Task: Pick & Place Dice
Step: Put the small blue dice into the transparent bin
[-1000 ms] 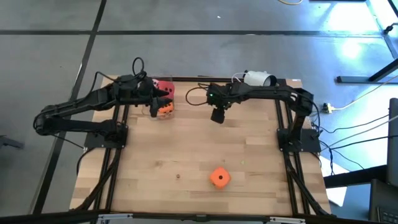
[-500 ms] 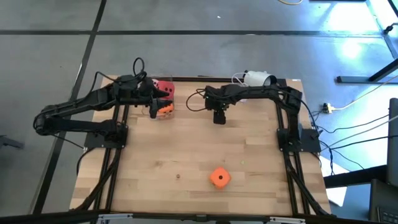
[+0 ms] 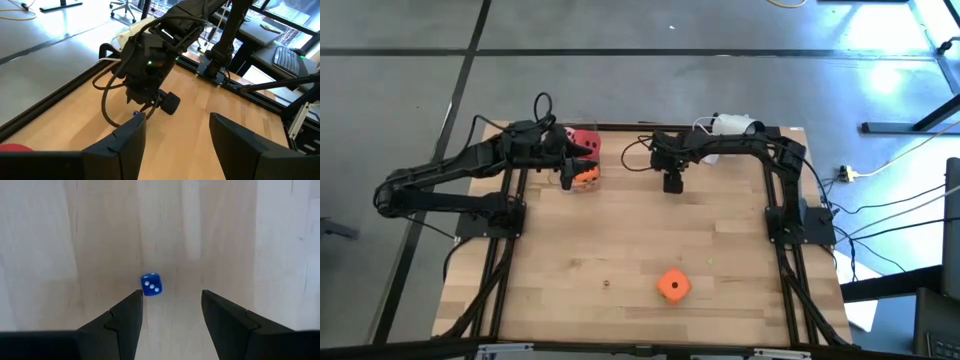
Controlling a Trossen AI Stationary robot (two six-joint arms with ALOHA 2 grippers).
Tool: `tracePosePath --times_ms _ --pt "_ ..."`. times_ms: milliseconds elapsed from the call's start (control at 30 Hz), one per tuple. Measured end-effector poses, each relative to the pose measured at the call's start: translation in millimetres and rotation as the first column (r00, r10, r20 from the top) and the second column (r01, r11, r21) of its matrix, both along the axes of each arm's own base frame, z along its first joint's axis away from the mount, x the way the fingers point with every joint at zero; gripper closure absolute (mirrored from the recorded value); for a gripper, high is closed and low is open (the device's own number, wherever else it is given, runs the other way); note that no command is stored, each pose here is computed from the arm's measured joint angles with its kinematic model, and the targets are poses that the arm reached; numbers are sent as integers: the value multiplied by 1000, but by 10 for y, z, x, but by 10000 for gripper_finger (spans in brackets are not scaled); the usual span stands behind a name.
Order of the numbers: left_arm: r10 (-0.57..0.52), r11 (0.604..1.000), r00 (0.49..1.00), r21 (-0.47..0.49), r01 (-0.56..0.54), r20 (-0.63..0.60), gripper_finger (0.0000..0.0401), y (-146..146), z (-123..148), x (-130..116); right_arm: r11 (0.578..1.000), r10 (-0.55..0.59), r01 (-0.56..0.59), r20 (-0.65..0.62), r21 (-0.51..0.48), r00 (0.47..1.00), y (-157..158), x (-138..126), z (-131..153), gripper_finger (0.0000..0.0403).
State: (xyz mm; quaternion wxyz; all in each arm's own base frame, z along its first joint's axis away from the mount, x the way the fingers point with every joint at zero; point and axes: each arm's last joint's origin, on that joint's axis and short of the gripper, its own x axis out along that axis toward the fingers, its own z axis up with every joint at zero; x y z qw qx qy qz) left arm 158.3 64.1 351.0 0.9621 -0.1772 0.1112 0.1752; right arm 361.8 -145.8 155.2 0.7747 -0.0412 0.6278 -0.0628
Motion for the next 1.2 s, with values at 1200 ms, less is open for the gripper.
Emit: tracePosePath --times_ms 1200 --pt "9 1000 1000 -26 -8 10 191 1 4 0 995 -12 13 -16 98 1000 17 46 -226 358"
